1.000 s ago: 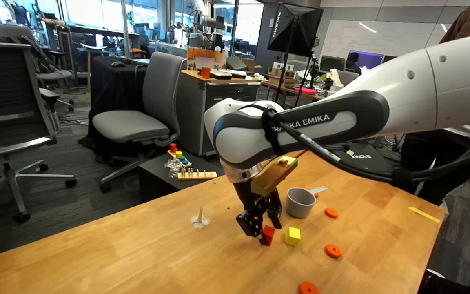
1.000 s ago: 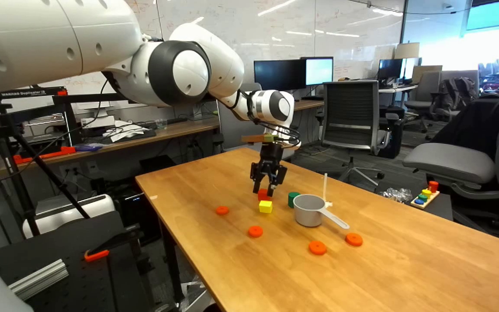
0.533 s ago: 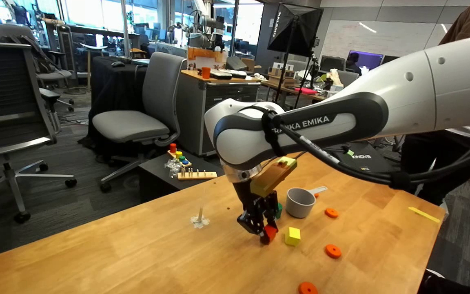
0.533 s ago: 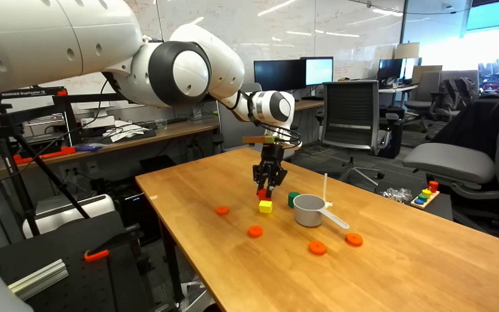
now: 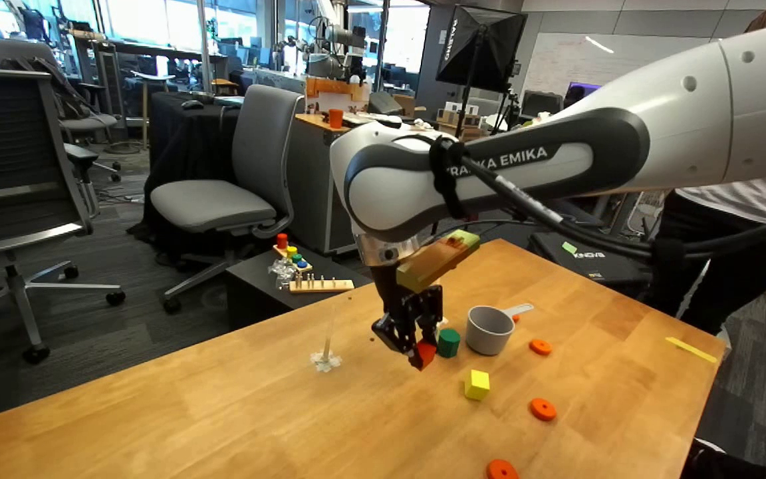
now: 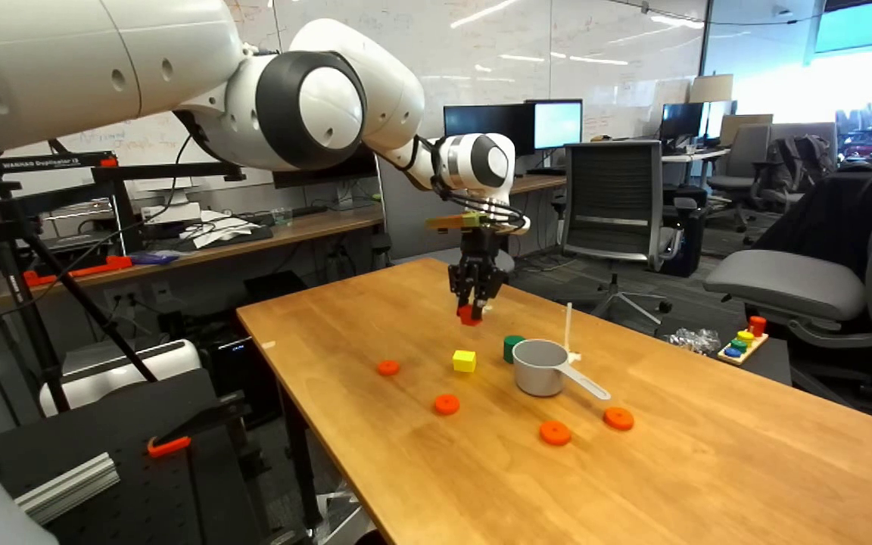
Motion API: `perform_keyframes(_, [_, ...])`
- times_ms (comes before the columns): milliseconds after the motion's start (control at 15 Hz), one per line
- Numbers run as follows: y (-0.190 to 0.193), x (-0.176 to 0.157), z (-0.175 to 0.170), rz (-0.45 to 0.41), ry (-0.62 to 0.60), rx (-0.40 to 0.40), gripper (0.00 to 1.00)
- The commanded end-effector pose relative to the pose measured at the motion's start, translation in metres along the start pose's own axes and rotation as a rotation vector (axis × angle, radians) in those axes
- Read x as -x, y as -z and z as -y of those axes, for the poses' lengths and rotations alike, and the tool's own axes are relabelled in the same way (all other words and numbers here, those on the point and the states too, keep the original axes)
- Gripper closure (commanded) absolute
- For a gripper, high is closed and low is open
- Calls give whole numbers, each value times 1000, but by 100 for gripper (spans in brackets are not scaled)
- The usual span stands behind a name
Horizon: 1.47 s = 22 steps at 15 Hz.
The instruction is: Put the orange, yellow and green blocks in the gray pot one at a time
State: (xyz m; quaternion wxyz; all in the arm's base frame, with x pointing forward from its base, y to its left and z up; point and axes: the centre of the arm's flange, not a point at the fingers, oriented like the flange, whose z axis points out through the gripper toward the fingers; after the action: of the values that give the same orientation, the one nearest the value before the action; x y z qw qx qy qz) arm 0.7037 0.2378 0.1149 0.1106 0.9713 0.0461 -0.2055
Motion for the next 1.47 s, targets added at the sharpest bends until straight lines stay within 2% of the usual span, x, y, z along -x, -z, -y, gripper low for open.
perform_keyframes(0, [36,36,-12,-55,-92,10,81])
perform_keyframes(267, [49,54,-39,-85,-209,-20,81])
perform_keyframes(800, [26,64,-113,-102,-432,-126,81])
perform_keyframes(1133, [12,77,-141,-91,-529,-181,81])
perform_keyframes(1400, [2,98,-154,-26,-596,-158,81])
